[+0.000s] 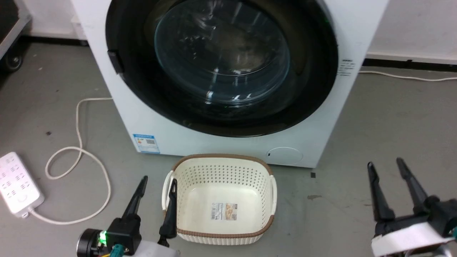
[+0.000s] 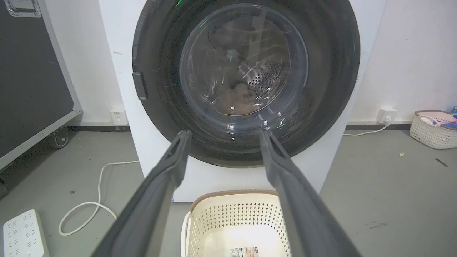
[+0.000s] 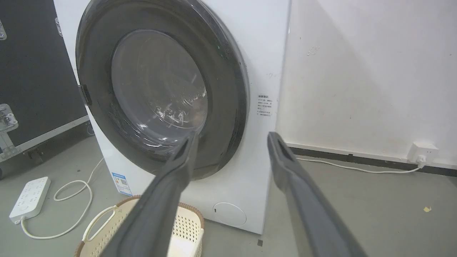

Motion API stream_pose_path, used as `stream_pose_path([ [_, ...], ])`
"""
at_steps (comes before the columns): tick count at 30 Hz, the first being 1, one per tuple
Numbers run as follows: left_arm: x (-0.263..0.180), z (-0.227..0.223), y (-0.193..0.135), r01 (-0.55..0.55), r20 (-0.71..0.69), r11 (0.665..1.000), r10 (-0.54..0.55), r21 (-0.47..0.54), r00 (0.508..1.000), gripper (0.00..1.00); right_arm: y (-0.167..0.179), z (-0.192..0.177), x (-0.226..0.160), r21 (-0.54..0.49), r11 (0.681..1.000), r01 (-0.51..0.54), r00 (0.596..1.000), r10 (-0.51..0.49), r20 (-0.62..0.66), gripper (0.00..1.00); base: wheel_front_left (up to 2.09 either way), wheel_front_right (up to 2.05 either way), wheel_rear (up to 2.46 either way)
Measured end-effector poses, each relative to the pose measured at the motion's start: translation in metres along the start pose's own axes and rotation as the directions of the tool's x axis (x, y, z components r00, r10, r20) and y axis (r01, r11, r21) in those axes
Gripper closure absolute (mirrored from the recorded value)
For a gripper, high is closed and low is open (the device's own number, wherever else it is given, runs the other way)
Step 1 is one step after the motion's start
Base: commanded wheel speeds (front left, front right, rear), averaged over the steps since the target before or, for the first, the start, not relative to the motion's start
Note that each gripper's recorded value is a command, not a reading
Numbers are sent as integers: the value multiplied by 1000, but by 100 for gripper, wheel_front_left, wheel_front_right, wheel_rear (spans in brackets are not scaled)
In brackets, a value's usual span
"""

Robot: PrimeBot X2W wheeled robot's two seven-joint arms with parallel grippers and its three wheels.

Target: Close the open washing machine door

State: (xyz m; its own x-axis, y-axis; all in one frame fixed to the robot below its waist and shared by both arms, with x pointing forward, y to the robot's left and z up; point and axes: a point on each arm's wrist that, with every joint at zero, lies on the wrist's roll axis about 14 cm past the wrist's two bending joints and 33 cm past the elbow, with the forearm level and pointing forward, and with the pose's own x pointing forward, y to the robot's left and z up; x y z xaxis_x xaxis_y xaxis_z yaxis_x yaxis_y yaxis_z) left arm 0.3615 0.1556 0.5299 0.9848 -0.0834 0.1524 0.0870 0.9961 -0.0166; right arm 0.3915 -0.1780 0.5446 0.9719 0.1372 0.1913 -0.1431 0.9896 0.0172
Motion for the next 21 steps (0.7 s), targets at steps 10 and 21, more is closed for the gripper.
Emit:
stream_pose_path([
  [10, 0, -8, -8, 28, -24, 1000, -28, -7, 999, 0, -2, -9, -27, -11, 998, 65, 997, -66, -36, 0, 0, 0, 0],
  [21, -1, -10, -8, 28, -37, 1000, -28, -6, 999, 100, -1, -10, -27, -11, 998, 64, 997, -64, -45, 100, 0, 0, 0],
])
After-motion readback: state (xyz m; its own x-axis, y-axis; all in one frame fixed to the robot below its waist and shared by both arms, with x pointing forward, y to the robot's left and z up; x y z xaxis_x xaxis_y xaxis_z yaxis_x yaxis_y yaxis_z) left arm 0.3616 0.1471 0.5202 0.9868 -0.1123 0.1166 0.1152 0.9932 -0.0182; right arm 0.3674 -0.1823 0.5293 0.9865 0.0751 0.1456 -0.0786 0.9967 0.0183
